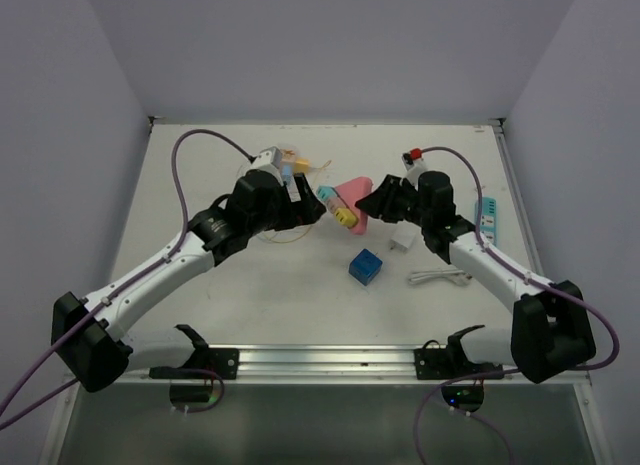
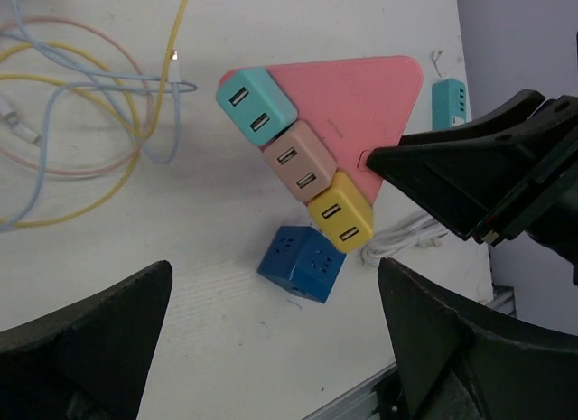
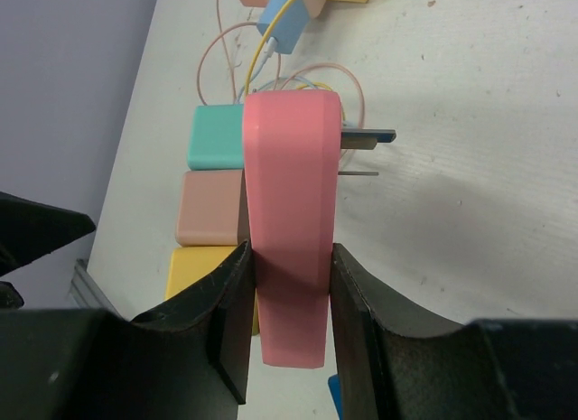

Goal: Pull the plug off the socket

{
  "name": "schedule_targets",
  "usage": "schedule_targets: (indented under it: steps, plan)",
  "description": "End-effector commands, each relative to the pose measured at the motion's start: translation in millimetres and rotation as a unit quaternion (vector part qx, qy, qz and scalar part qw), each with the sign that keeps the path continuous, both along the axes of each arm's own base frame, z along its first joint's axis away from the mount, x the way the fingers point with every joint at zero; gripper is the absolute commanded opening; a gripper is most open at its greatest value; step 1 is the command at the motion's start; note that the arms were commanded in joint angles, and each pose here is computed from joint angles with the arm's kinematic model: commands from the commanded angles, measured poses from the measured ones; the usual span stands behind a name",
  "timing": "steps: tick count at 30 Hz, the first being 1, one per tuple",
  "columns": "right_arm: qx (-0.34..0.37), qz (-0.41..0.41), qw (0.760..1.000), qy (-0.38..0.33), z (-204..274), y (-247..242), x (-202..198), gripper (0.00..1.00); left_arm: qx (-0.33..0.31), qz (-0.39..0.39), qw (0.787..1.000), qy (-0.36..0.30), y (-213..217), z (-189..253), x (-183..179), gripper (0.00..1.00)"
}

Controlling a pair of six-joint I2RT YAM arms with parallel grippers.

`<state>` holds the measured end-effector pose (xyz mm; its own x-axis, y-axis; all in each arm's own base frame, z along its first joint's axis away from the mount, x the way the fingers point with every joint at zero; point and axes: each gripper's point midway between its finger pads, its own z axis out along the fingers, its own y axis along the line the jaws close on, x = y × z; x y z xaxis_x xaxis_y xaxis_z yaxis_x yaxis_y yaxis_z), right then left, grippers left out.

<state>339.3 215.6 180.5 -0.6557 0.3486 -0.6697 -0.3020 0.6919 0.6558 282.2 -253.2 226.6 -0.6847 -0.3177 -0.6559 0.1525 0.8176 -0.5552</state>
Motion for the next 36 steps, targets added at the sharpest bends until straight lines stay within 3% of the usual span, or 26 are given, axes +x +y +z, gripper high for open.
schedule_targets:
  steps: [1, 6, 14, 23, 29, 36]
  plan:
    - [0.005, -0.028, 0.999, -0.042, 22.3, 1.3, -1.9, 0.00, -0.066, 0.018, 0.997, 0.030, -31.2, 15.7, 0.9, 1.00]
    - [0.007, -0.054, 0.997, -0.057, 23.7, 2.7, -9.9, 0.00, -0.096, 0.028, 0.992, 0.073, -64.3, 0.5, -4.7, 0.99]
    - [0.009, -0.086, 0.994, -0.069, 22.3, -2.1, -18.1, 0.00, -0.141, 0.088, 0.975, 0.145, -80.1, -29.4, -15.6, 0.93]
    - [0.019, -0.101, 0.992, -0.074, 21.0, -3.7, -24.0, 0.00, -0.140, 0.121, 0.969, 0.161, -86.5, -45.2, -6.5, 0.85]
    - [0.020, -0.109, 0.991, -0.081, 26.0, -6.3, -25.2, 0.00, -0.137, 0.125, 0.966, 0.183, -95.2, -62.9, -6.1, 0.77]
    - [0.021, -0.113, 0.990, -0.078, 22.4, -6.8, -25.8, 0.00, -0.150, 0.116, 0.966, 0.178, -107.4, -62.1, -3.5, 0.60]
